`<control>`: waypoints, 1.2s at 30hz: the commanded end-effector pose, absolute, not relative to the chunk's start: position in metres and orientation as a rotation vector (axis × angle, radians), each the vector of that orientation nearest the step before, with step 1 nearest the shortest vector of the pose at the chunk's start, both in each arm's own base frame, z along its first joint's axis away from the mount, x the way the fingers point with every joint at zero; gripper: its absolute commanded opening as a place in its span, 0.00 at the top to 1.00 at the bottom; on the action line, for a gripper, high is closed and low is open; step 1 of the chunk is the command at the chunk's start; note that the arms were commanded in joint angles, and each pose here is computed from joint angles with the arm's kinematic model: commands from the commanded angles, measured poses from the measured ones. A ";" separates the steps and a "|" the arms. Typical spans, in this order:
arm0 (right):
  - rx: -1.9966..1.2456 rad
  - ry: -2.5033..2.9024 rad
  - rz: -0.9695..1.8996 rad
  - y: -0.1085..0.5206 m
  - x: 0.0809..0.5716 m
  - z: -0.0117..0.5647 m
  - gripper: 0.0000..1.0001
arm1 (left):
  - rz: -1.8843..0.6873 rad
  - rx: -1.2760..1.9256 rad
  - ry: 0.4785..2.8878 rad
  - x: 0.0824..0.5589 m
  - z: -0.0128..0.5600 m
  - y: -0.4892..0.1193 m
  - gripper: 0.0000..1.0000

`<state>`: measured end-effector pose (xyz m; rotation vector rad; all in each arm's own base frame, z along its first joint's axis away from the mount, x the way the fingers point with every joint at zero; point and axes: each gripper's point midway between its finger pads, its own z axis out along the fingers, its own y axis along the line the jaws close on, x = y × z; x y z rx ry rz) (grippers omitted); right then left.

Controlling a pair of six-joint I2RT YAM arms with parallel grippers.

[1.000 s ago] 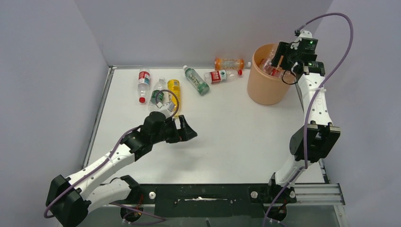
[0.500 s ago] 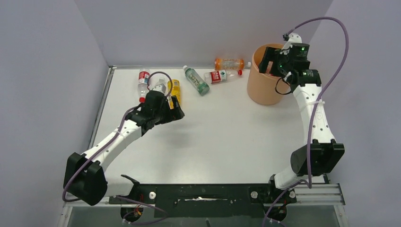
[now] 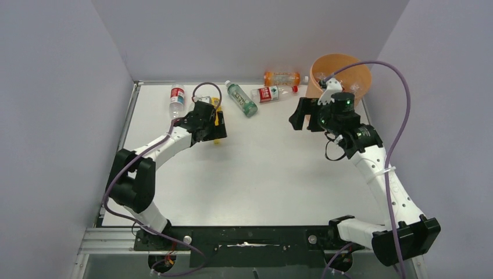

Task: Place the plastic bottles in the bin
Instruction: Place the plastic bottle in the trash bin, then pick up the plastic bottle at the center of the board.

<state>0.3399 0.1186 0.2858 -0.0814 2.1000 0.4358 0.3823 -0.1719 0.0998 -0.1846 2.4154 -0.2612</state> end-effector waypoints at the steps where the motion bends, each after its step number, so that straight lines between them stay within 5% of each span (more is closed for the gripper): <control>1: -0.093 2.086 0.492 0.138 0.326 0.268 0.10 | -0.192 -0.183 2.282 0.426 0.121 -0.169 0.12; 20: -0.116 2.216 0.569 0.147 0.270 0.176 0.11 | -0.027 -0.186 2.349 0.464 0.053 -0.180 0.15; 27: -0.156 2.225 0.562 0.148 0.269 0.171 0.11 | -0.025 -0.169 2.396 0.460 0.036 -0.185 0.44; 33: -0.179 2.216 0.562 0.149 0.268 0.174 0.11 | -0.075 -0.162 2.420 0.447 0.043 -0.189 0.79; 36: -0.189 2.215 0.554 0.148 0.269 0.176 0.11 | -0.115 -0.161 2.428 0.438 0.048 -0.191 0.83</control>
